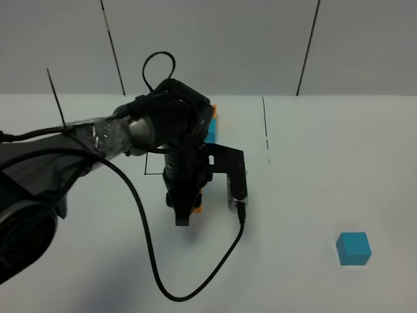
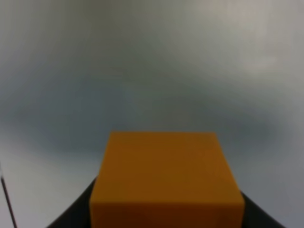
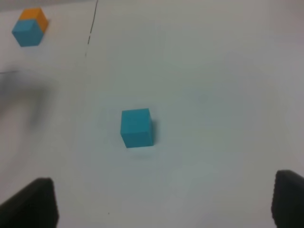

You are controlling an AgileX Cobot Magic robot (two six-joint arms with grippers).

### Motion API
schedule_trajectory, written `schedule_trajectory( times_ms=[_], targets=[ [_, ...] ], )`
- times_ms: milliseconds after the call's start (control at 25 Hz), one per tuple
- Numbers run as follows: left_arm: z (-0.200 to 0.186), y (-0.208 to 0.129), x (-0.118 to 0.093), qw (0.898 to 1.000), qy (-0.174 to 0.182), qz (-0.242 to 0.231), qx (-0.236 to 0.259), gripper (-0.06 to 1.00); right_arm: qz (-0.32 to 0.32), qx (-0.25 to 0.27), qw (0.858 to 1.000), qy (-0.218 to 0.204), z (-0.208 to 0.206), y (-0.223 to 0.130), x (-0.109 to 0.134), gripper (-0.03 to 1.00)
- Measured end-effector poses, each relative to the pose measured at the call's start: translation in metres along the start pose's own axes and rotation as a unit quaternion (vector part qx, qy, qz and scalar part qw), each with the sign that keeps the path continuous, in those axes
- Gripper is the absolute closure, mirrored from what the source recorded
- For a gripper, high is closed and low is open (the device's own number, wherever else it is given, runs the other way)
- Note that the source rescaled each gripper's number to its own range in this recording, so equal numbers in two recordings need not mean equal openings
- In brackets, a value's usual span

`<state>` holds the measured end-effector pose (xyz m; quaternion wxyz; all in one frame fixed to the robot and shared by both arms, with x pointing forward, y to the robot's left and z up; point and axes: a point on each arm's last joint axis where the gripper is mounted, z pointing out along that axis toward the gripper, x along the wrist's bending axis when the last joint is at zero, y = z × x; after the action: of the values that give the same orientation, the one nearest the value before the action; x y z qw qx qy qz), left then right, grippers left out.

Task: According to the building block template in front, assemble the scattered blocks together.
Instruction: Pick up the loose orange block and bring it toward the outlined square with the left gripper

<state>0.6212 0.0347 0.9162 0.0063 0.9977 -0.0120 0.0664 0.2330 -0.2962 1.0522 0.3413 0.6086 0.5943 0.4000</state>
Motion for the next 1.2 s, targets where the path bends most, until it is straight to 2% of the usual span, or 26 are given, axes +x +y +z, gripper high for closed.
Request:
schedule_trajectory(
  times_ms=[280, 560, 1200],
  targets=[
    [0.030, 0.024, -0.001, 1.000, -0.007, 0.020, 0.001, 0.94, 0.000, 0.000, 1.000, 0.000, 0.000, 0.000, 0.000, 0.17],
    [0.030, 0.034, 0.001, 0.999, -0.009, 0.024, -0.037, 0.94, 0.000, 0.000, 1.000, 0.000, 0.000, 0.000, 0.000, 0.17],
    [0.035, 0.036, -0.001, 0.999, -0.013, 0.028, -0.034, 0.94, 0.000, 0.000, 1.000, 0.000, 0.000, 0.000, 0.000, 0.17]
  ],
)
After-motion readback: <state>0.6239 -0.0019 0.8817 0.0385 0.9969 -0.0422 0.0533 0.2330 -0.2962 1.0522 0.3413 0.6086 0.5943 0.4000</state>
